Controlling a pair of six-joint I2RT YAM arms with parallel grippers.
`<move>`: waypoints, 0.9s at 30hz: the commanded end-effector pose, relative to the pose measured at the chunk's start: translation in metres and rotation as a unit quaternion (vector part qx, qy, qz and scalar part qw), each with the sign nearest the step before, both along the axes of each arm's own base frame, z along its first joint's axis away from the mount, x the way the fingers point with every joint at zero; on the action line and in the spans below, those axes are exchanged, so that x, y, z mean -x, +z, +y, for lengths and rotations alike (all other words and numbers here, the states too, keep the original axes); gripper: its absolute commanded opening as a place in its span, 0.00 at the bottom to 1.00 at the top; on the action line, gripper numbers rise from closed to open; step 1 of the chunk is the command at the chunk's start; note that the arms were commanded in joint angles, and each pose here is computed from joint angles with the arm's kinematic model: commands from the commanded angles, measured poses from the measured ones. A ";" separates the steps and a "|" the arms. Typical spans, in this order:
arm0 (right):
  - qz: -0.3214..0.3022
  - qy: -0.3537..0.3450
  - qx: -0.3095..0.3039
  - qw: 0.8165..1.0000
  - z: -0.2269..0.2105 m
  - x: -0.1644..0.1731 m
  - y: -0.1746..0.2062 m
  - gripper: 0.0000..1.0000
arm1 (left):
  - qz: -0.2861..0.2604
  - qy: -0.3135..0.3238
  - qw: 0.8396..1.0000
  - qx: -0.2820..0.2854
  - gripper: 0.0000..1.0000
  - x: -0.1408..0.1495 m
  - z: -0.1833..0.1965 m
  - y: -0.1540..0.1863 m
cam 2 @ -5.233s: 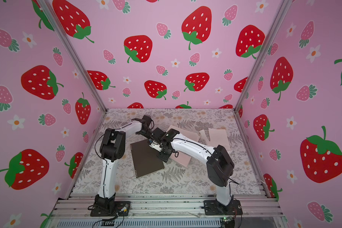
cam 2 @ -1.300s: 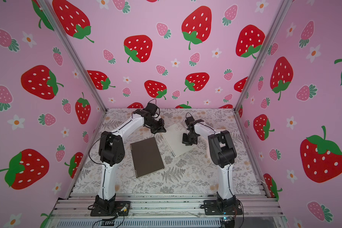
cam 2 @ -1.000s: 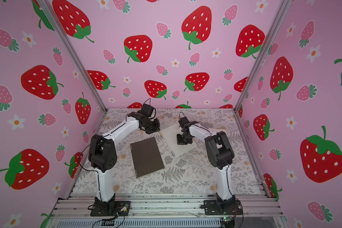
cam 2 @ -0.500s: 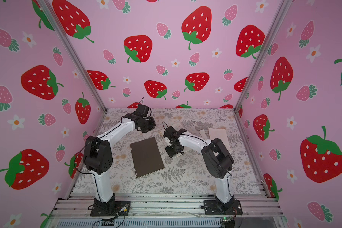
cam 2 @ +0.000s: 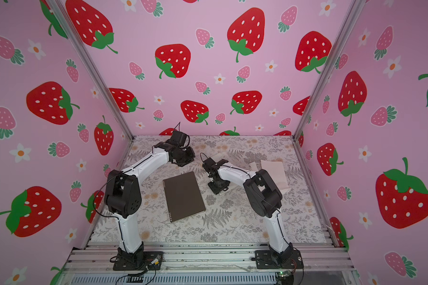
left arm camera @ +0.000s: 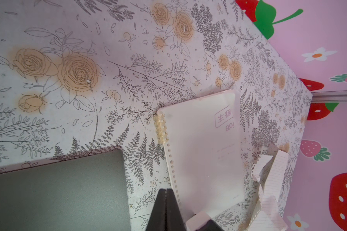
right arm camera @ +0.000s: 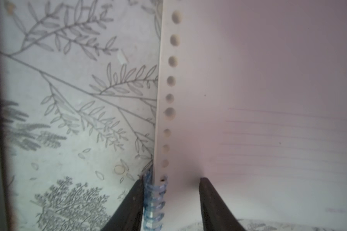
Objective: Tear off pages from different notebooks
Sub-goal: Move the notebook to the center of the board.
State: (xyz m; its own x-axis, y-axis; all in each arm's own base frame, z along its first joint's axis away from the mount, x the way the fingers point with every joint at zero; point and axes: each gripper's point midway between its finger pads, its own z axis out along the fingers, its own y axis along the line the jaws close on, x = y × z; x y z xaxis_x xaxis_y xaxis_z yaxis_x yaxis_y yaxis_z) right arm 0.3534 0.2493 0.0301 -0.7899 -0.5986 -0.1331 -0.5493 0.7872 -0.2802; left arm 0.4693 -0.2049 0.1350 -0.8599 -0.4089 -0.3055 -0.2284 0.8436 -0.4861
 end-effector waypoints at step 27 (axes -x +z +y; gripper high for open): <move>0.117 0.001 -0.320 0.940 0.081 -0.013 0.062 0.49 | 0.234 -0.062 0.957 -0.161 0.00 0.150 0.094 -0.060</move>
